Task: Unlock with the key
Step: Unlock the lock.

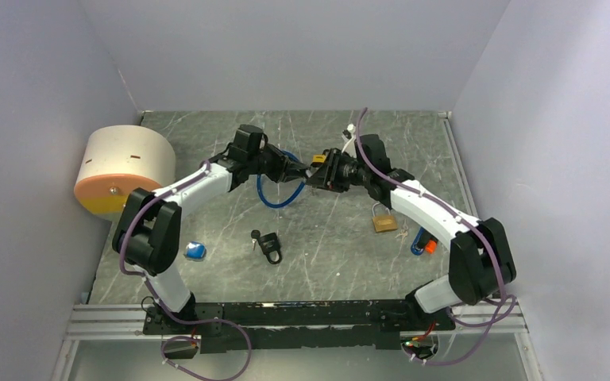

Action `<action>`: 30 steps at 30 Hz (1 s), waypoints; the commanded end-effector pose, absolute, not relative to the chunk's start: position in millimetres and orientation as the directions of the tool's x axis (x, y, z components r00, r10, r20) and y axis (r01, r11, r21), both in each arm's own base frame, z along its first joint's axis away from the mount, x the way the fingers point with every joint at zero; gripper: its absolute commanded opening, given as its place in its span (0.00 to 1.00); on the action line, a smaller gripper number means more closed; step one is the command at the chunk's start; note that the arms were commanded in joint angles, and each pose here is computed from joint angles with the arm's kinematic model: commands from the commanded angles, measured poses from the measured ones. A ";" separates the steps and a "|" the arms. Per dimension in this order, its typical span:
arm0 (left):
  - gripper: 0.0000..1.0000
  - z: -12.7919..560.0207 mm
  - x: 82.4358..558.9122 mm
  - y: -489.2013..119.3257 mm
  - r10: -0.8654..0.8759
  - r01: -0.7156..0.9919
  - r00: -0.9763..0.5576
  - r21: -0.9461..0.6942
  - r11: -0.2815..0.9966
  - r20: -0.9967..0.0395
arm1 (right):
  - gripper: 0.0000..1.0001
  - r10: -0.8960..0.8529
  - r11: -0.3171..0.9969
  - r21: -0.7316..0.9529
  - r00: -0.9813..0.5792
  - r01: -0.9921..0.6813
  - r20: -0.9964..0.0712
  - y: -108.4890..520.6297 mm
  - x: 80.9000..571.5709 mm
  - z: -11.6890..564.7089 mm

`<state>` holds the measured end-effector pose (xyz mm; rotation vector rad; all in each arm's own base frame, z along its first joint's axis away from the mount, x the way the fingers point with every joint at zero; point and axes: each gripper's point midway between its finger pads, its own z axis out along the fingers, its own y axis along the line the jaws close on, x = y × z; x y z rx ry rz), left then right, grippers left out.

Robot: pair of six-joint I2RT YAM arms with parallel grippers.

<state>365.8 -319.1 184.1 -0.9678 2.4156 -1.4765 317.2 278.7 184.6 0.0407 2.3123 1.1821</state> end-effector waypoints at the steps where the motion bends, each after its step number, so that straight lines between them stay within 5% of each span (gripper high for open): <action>1: 0.03 231.4 341.3 -338.6 -0.482 -0.331 -0.860 -0.902 0.278 0.168 | 0.39 0.281 0.582 0.742 -0.774 -0.333 -0.568 276.0 311.7 221.5; 6: 0.03 230.7 348.6 -331.7 -0.510 -0.293 -0.855 -0.894 0.338 0.087 | 0.55 0.279 0.591 0.727 -0.757 -0.349 -0.590 261.6 289.5 225.8; 9: 0.03 232.3 349.5 -330.3 -0.519 -0.289 -0.851 -0.895 0.340 0.078 | 0.57 0.278 0.626 0.704 -0.749 -0.334 -0.602 254.1 288.3 221.0; 21: 0.03 242.1 347.4 -326.7 -0.517 -0.259 -0.855 -0.898 0.355 0.042 | 0.40 0.239 0.668 0.671 -0.761 -0.322 -0.603 252.5 294.7 210.2; 30: 0.03 248.3 345.4 -327.5 -0.509 -0.249 -0.860 -0.902 0.353 0.038 | 0.09 0.215 0.617 0.703 -0.784 -0.354 -0.583 266.1 294.8 213.4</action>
